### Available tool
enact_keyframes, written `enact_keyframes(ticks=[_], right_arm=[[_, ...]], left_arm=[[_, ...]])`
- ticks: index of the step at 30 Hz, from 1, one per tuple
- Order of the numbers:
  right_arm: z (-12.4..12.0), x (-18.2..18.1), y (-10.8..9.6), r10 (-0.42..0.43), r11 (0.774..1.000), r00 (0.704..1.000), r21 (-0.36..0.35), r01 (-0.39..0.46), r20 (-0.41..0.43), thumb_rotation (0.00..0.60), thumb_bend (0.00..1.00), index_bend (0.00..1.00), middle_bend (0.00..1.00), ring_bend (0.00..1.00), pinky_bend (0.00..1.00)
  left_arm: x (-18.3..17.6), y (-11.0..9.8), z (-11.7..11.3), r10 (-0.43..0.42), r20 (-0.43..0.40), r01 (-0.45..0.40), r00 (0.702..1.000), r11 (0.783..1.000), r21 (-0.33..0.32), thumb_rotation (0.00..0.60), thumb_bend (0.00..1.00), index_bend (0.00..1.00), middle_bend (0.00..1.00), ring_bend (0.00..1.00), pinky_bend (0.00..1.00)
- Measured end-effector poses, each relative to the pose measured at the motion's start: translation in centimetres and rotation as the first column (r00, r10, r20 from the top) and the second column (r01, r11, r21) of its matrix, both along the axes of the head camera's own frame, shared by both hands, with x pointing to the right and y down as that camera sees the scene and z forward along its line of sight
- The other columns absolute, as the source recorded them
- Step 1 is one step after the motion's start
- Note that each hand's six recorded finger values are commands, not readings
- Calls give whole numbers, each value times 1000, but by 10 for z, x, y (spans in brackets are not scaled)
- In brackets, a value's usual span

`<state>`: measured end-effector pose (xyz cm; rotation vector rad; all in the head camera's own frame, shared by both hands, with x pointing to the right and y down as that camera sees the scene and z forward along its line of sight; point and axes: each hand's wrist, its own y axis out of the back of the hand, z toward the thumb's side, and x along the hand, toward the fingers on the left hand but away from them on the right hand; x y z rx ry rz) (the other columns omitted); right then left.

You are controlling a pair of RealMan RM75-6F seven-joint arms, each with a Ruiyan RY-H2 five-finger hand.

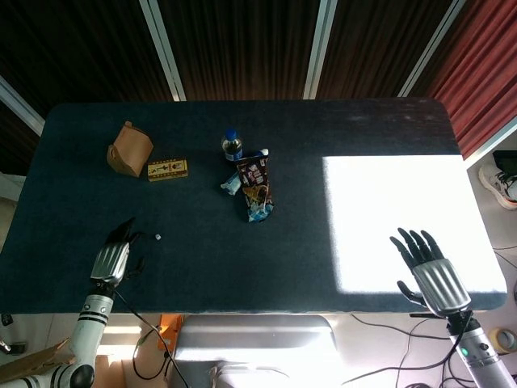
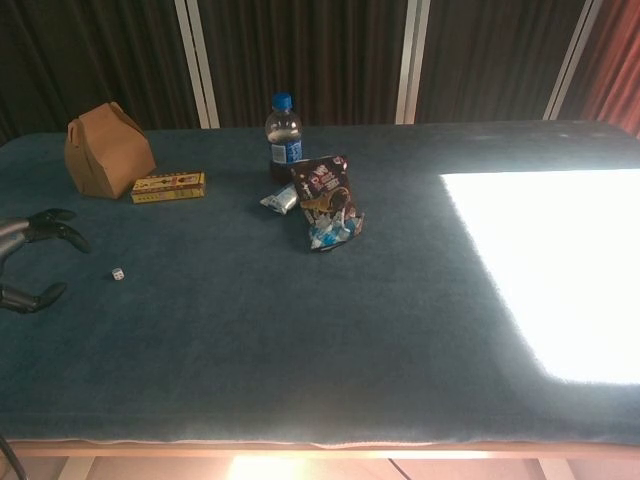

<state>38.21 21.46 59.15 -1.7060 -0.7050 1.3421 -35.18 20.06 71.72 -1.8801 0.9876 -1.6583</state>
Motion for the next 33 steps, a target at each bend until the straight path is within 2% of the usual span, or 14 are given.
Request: enact_keyframes(ticks=[7, 21, 33], right_arm=[[2, 2, 0, 13, 1000, 1000, -4, -13, -10, 600, 236, 0, 0, 0, 0], [7, 4, 1, 22, 999, 1000, -25, -22, -16, 600, 236, 0, 0, 0, 0], [6, 8, 2, 25, 999, 1000, -32, -26, -11, 600, 236, 0, 0, 0, 0]], left_arm=[[9, -5, 16, 17, 34, -17, 999, 1000, 0, 600, 472, 321, 0, 0, 132], [27, -4, 30, 47, 65, -45, 997, 999, -30, 600, 472, 321, 0, 0, 132], [25, -3, 37, 45, 89, -41, 995, 998, -53, 600, 470, 321, 0, 0, 132]])
